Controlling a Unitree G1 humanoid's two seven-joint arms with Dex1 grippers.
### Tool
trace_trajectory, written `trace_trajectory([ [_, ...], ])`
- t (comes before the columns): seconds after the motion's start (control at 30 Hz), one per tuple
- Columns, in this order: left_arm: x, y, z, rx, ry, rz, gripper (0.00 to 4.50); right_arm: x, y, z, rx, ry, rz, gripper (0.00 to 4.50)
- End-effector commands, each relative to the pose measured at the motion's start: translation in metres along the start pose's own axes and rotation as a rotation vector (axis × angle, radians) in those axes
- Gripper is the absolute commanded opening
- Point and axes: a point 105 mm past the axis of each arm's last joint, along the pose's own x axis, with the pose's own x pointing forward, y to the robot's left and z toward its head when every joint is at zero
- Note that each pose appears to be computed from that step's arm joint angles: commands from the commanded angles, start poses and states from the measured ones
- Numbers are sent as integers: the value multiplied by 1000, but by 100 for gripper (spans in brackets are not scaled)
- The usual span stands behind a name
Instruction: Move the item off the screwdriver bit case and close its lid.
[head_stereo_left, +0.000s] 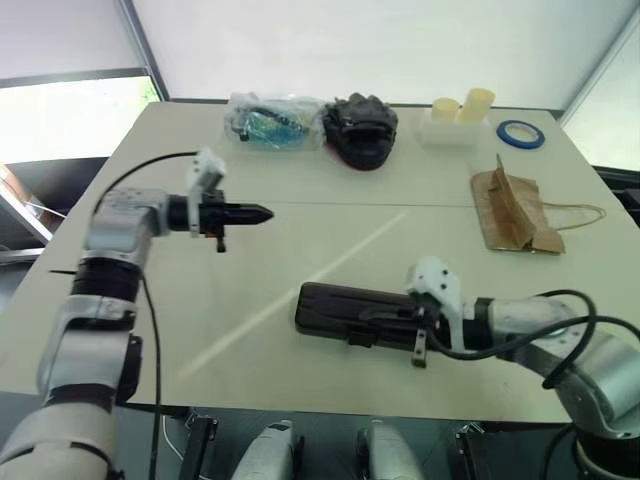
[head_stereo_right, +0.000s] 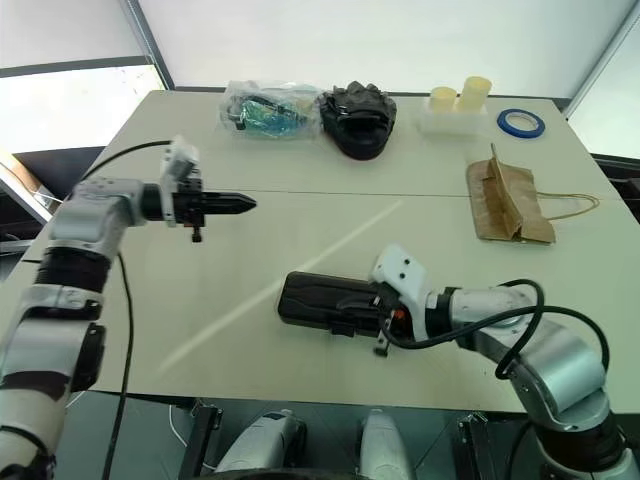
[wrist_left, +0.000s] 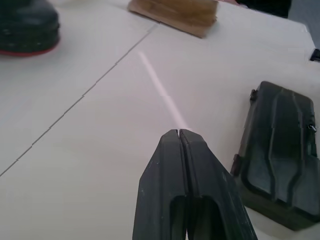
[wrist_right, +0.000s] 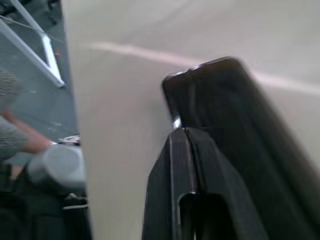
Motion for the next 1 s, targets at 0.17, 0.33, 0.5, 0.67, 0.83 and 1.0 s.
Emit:
trace_trajectory([
  [0.17,61,-8,-13,142,104,-122,0,8,25,-7,-23,30,54,5],
  [0.33,87,-23,-24,156,165,-226,0,13,26,-15,-15,50,36,5],
  [0.5,111,-45,-29,184,208,-347,0,25,14,-23,-9,59,-33,5],
  [0.67,121,-57,-34,179,217,-413,0,32,-3,-35,-40,98,-123,5],
  [0.83,119,-73,-41,151,235,-536,0,32,-19,-40,-70,118,-214,5],
  [1.0,120,-84,-53,146,256,-595,0,36,-23,-34,-56,95,-260,5],
])
